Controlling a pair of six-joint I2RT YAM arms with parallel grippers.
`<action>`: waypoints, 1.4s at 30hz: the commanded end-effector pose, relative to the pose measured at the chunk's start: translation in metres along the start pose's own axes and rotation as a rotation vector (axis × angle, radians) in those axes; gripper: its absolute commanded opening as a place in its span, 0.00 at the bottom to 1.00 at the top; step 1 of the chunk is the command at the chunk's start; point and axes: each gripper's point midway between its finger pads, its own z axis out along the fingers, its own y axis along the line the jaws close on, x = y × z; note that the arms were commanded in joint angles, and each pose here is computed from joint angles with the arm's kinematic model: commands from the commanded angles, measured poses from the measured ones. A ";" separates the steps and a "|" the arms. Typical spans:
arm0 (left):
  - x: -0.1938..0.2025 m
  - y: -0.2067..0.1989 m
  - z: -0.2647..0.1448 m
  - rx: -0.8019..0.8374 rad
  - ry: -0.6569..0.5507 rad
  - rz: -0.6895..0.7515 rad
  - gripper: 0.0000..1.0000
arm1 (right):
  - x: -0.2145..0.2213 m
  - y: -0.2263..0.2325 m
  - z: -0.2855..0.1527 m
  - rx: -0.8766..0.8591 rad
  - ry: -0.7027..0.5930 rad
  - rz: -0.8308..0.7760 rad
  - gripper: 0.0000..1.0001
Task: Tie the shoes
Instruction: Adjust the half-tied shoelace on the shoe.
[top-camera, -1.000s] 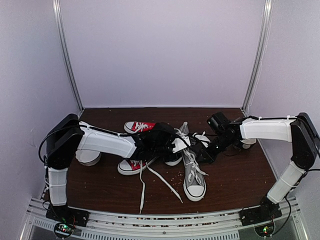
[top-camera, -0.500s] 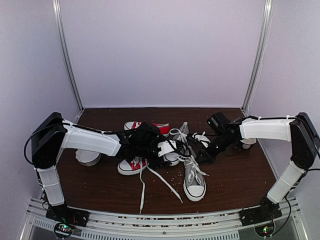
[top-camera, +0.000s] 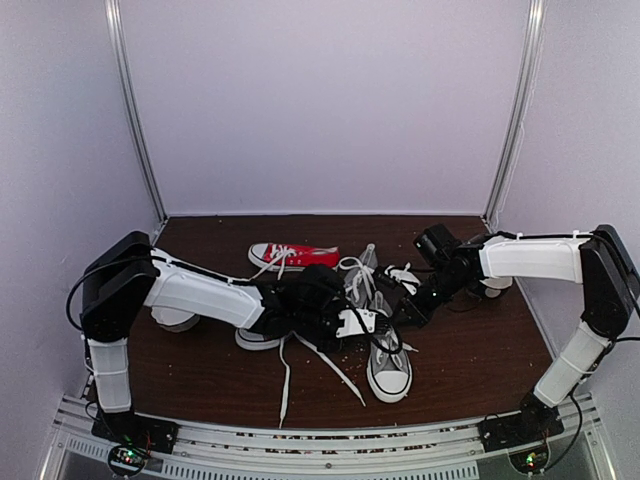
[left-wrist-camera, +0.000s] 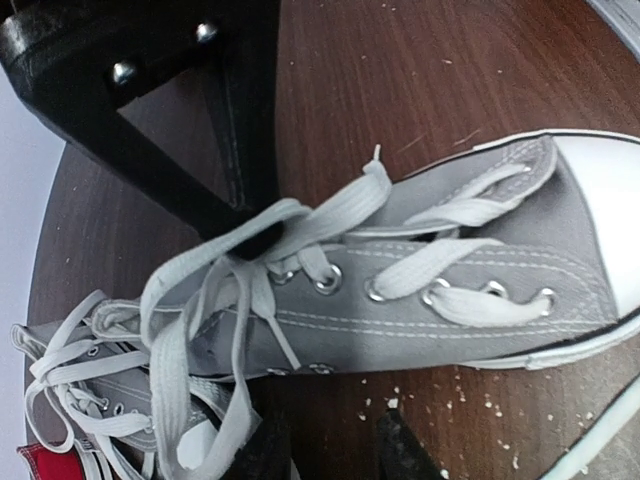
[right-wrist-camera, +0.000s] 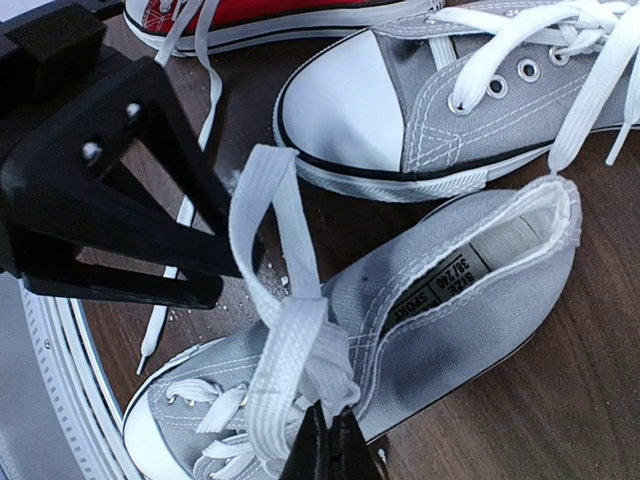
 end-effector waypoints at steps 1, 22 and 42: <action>-0.010 0.028 0.011 -0.082 -0.008 0.026 0.32 | -0.006 0.001 -0.002 -0.001 -0.011 -0.017 0.00; -0.003 0.030 0.037 -0.045 0.041 0.009 0.18 | -0.007 0.002 -0.002 -0.008 -0.016 -0.017 0.00; 0.005 0.027 0.021 -0.089 0.035 -0.001 0.00 | -0.007 0.002 -0.023 0.047 -0.023 -0.017 0.11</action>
